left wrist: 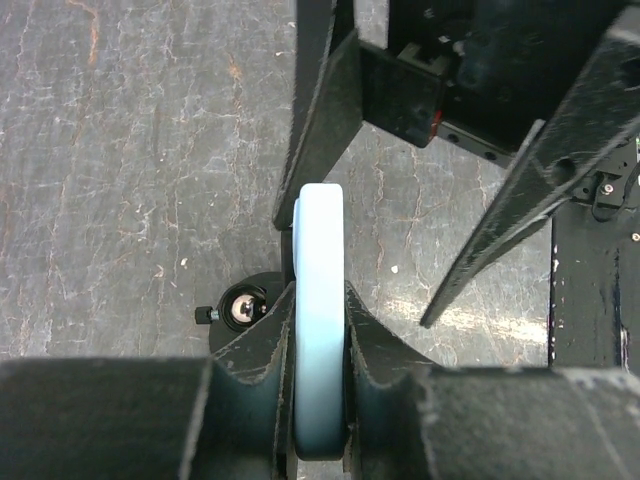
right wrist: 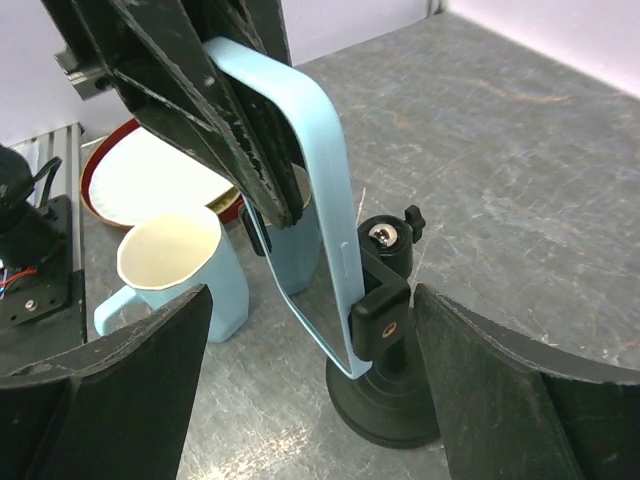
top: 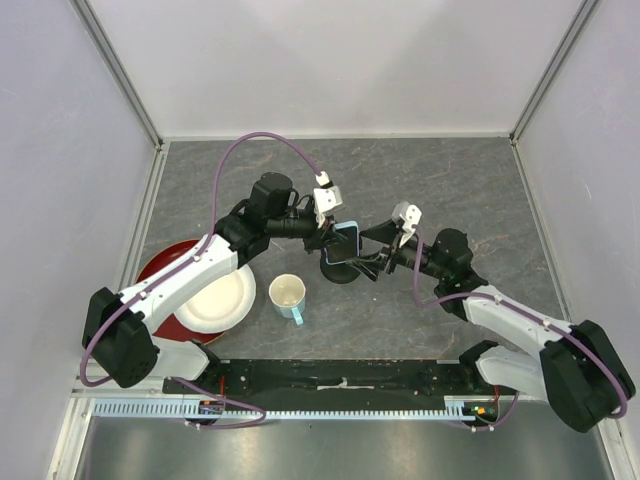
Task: Place the phone on the phone stand
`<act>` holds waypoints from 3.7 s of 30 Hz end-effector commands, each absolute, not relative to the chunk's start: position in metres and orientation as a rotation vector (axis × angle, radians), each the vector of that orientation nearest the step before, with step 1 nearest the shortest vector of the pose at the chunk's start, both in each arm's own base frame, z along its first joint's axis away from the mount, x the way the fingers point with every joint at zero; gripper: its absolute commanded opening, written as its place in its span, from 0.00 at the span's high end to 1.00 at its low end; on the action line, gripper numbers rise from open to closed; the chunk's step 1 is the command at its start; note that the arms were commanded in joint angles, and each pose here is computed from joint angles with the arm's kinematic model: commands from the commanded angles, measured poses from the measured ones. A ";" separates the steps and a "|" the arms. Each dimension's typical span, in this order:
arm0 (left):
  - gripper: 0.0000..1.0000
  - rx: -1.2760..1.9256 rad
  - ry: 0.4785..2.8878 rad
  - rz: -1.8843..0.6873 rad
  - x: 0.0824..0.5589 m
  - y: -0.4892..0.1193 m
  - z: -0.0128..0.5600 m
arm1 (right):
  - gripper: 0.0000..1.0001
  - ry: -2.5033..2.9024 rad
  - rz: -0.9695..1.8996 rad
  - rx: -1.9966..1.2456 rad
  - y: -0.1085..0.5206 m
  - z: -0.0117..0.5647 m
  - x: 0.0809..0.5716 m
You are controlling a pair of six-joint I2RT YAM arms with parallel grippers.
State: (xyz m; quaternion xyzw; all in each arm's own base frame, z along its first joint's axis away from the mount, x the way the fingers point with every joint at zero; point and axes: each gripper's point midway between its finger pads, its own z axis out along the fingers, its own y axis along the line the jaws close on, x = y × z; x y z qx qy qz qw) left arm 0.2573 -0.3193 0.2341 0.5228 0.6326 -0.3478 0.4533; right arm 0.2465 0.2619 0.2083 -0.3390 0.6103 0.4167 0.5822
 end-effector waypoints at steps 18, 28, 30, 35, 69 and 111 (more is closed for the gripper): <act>0.98 1.347 1.493 -0.933 0.247 -0.324 0.241 | 0.67 1.315 1.210 -0.968 0.300 0.212 0.248; 0.98 1.165 1.623 -0.771 0.287 -0.318 0.232 | 1.00 1.354 1.003 -0.688 0.313 0.228 0.261; 0.98 1.171 1.625 -0.772 0.287 -0.319 0.230 | 1.00 1.347 0.995 -0.633 0.311 0.231 0.260; 0.97 1.187 1.615 -0.817 0.281 -0.322 0.235 | 1.00 1.357 0.973 -0.637 0.309 0.227 0.260; 0.24 0.838 1.508 -0.673 0.285 -0.274 0.316 | 1.00 1.411 0.657 -0.118 0.220 0.237 0.277; 0.26 0.662 1.419 -0.849 0.286 -0.243 0.362 | 1.00 1.527 0.572 0.271 0.266 0.203 0.136</act>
